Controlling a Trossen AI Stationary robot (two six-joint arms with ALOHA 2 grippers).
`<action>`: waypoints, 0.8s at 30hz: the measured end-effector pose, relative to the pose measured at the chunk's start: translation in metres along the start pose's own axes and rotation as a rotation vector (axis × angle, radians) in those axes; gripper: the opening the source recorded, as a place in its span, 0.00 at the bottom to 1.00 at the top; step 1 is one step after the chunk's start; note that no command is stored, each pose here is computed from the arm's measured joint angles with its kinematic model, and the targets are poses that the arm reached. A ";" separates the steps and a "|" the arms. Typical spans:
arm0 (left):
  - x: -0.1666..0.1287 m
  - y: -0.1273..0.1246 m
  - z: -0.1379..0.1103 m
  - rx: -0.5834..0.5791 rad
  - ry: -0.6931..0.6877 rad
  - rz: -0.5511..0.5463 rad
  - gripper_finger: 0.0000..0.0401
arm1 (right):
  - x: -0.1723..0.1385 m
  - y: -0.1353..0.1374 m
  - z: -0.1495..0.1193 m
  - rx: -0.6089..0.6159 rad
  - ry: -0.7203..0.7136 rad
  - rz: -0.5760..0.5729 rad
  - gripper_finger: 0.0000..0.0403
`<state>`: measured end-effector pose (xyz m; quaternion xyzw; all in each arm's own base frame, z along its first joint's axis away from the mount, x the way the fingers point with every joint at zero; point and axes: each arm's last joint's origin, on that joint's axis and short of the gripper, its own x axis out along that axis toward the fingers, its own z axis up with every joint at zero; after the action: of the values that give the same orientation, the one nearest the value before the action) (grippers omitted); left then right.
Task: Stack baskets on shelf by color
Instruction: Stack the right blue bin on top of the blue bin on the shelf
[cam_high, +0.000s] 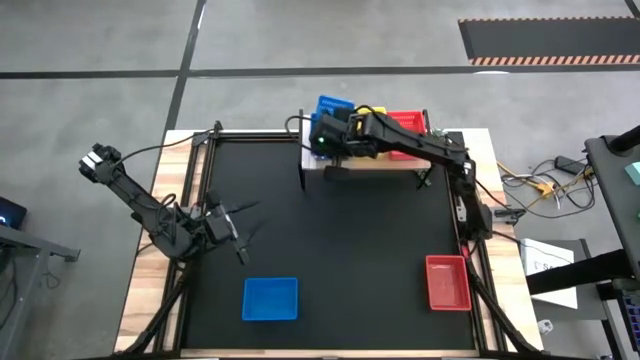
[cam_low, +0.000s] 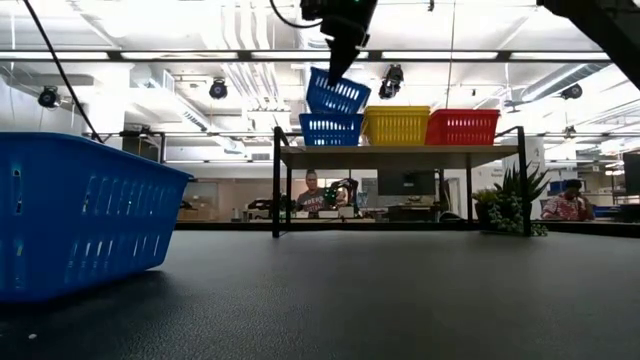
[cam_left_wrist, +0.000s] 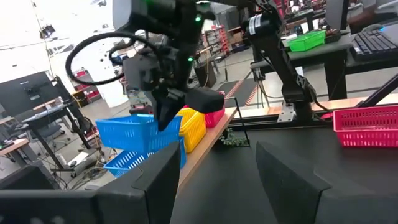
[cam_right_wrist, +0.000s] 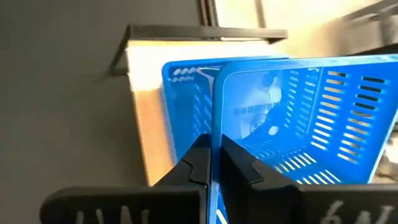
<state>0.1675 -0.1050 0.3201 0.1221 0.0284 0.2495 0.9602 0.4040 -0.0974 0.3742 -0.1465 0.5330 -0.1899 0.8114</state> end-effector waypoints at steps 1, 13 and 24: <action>0.000 0.000 0.000 0.001 0.000 0.000 0.48 | 0.003 -0.003 0.000 0.008 0.000 0.014 0.03; 0.002 -0.005 -0.003 -0.004 0.008 -0.002 0.48 | 0.025 -0.008 0.003 -0.014 0.013 0.007 0.18; 0.003 -0.010 -0.005 0.012 0.014 -0.004 0.48 | 0.006 -0.010 0.001 -0.005 -0.025 0.002 0.28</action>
<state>0.1740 -0.1105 0.3125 0.1262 0.0371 0.2483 0.9597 0.4054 -0.1095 0.3742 -0.1504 0.5235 -0.1860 0.8177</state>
